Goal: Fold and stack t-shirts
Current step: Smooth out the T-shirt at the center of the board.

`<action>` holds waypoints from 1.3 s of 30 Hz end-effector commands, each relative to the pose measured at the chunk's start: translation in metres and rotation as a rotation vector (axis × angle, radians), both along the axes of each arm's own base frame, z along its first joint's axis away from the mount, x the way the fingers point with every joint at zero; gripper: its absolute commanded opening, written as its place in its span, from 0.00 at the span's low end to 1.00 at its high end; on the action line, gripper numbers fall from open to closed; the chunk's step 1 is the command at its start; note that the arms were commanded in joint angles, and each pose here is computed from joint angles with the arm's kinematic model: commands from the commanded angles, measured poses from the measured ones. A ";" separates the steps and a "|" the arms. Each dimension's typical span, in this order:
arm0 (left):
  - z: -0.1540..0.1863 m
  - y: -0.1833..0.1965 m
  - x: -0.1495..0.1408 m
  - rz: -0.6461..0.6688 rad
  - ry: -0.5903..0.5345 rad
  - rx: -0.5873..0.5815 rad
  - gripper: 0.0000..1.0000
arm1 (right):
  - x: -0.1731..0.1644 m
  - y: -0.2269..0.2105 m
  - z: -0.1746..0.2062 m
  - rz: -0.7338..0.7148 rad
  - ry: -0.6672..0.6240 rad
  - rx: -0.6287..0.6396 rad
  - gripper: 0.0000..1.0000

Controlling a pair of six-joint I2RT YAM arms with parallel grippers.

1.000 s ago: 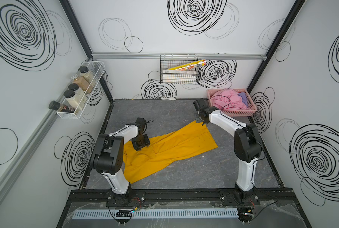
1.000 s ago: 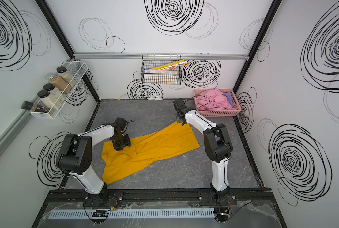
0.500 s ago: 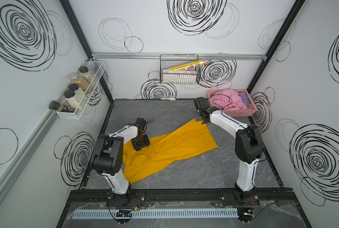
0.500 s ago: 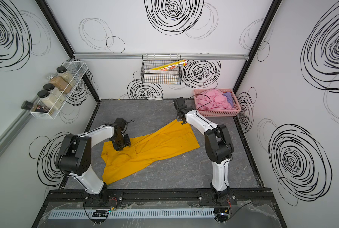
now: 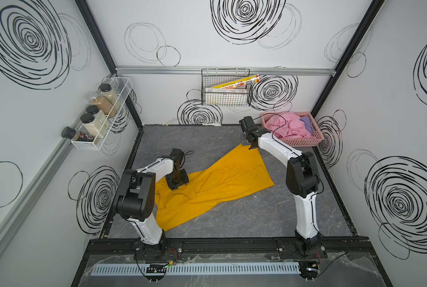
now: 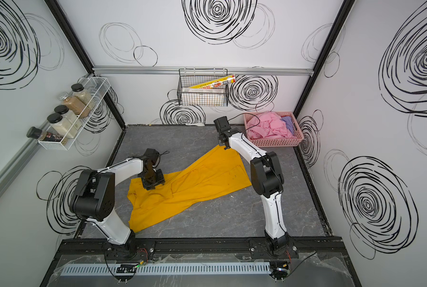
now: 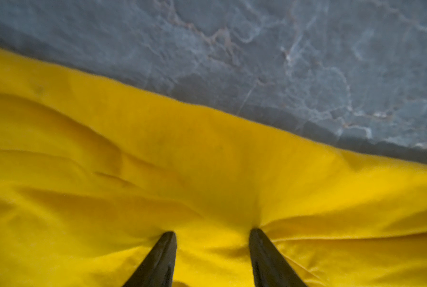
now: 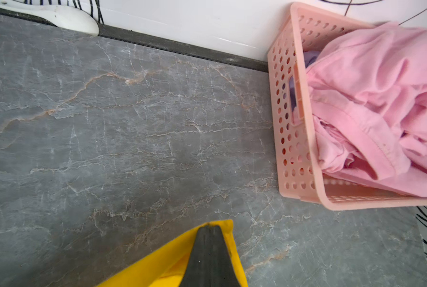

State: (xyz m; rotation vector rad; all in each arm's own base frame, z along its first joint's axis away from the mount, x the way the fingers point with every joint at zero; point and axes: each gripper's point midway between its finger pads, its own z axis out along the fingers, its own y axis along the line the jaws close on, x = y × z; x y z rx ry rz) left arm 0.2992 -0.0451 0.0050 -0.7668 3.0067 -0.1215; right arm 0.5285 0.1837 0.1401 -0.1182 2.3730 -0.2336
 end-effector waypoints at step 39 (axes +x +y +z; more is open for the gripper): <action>-0.043 0.023 -0.050 0.043 0.173 0.020 0.54 | -0.123 -0.075 -0.101 -0.146 0.316 -0.155 0.00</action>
